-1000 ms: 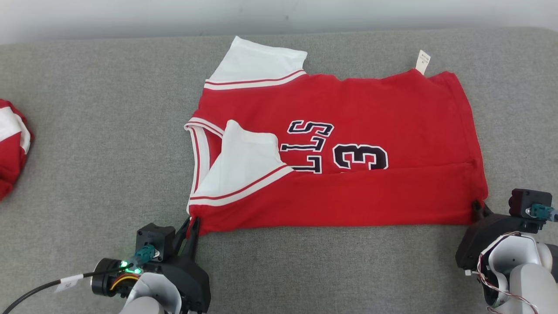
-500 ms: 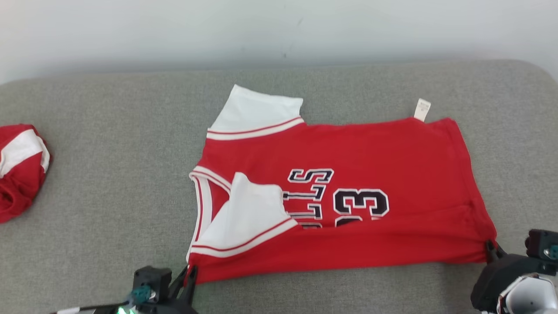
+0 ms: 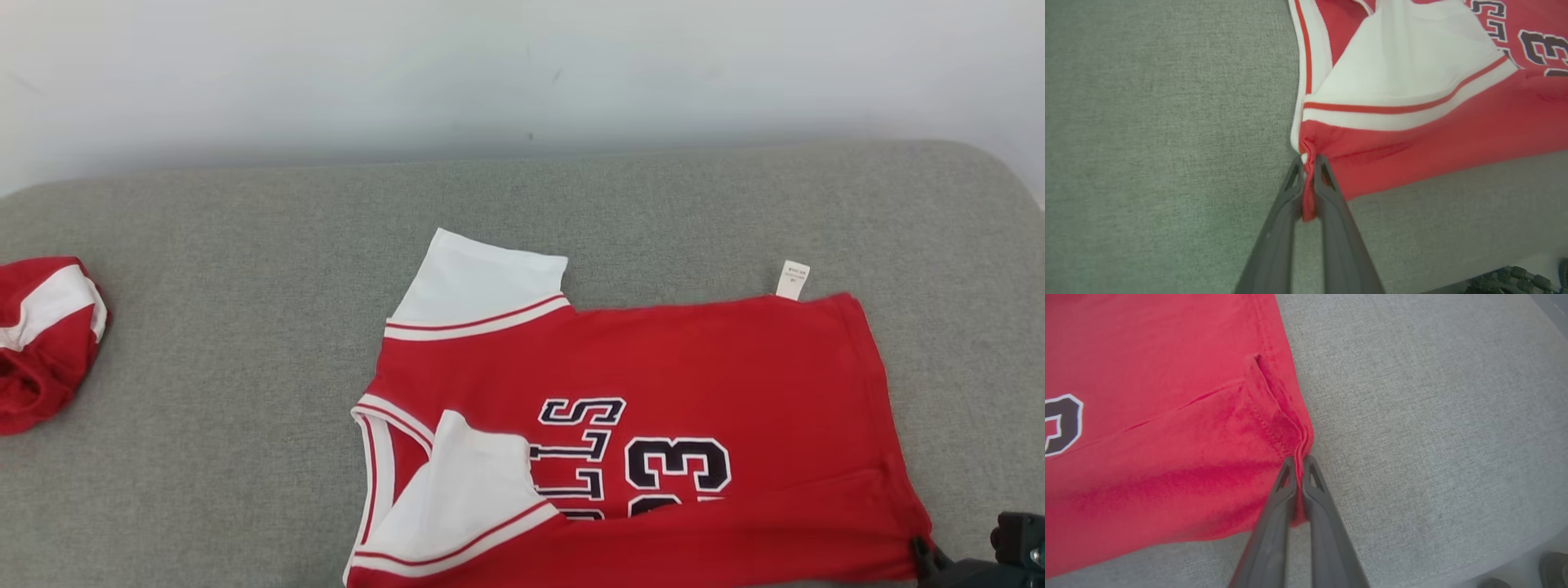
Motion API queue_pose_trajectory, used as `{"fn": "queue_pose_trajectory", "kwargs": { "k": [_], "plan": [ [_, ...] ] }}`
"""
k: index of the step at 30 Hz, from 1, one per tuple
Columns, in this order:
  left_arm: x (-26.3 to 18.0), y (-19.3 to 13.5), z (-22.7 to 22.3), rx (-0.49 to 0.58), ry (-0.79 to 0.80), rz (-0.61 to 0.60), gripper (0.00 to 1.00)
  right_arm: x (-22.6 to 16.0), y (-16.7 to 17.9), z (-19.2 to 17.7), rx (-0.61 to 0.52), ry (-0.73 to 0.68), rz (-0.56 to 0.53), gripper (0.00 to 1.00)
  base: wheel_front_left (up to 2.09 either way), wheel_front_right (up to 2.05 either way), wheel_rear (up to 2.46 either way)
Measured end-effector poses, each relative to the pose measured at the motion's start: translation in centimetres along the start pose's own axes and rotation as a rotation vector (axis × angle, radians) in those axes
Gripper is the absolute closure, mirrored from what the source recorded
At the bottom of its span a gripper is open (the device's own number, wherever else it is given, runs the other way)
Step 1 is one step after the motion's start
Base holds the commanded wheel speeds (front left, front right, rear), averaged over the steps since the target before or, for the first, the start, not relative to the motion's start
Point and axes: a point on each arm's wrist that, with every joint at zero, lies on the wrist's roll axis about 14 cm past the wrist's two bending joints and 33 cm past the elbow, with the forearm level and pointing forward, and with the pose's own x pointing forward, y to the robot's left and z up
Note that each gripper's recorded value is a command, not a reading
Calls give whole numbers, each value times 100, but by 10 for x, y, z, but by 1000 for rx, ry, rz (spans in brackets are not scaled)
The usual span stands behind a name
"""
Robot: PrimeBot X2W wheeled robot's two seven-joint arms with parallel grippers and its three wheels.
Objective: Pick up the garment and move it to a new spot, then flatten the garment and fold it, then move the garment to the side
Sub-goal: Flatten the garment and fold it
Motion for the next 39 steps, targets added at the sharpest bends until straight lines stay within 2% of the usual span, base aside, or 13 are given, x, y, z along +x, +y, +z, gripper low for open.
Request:
{"fn": "queue_pose_trajectory", "kwargs": {
  "k": [1, 2, 3, 9, 14, 17, 20, 24, 25, 28, 31, 39],
  "plan": [
    [-2, 0, -3, -4, 3, 2, 82, -2, 1, -2, -3, -6, 3, 75, 0, 0, 0],
    [-3, 1, -1, -4, -6, 6, 29, -3, 1, 1, -4, -22, 4, 15, 0, 0, 0],
    [-3, 3, 1, -5, -15, 15, 0, -3, 1, 3, -2, -35, 5, 0, 0, 0, 0],
    [-5, 13, 19, 14, -65, 38, 0, -9, -4, 26, -13, -95, -10, 0, 0, 0, 0],
    [6, 24, 72, 56, -185, 47, 0, -16, -5, 74, -65, -197, -47, 0, 0, 0, 0],
    [20, 21, 105, 100, -236, 11, 0, -11, 8, 93, -105, -217, -31, 0, 0, 0, 0],
    [34, 16, 119, 137, -230, -25, 0, -5, 23, 107, -114, -234, 4, 0, 0, 0, 0],
    [78, 3, 166, 204, -247, -88, 0, 21, 46, 135, -123, -257, 55, 0, 0, 0, 0],
    [78, 3, 166, 204, -247, -88, 0, 21, 46, 135, -123, -257, 55, 0, 0, 0, 0],
    [105, -10, 178, 283, -204, -157, 0, 40, 77, 146, -162, -257, 122, 0, 0, 0, 0],
    [132, -8, 194, 319, -177, -163, 0, 56, 97, 150, -207, -246, 169, 0, 0, 0, 0],
    [190, -12, 189, 338, -68, -193, 0, 78, 85, 153, -252, -237, 149, 0, 0, 0, 0]
  ]
}}
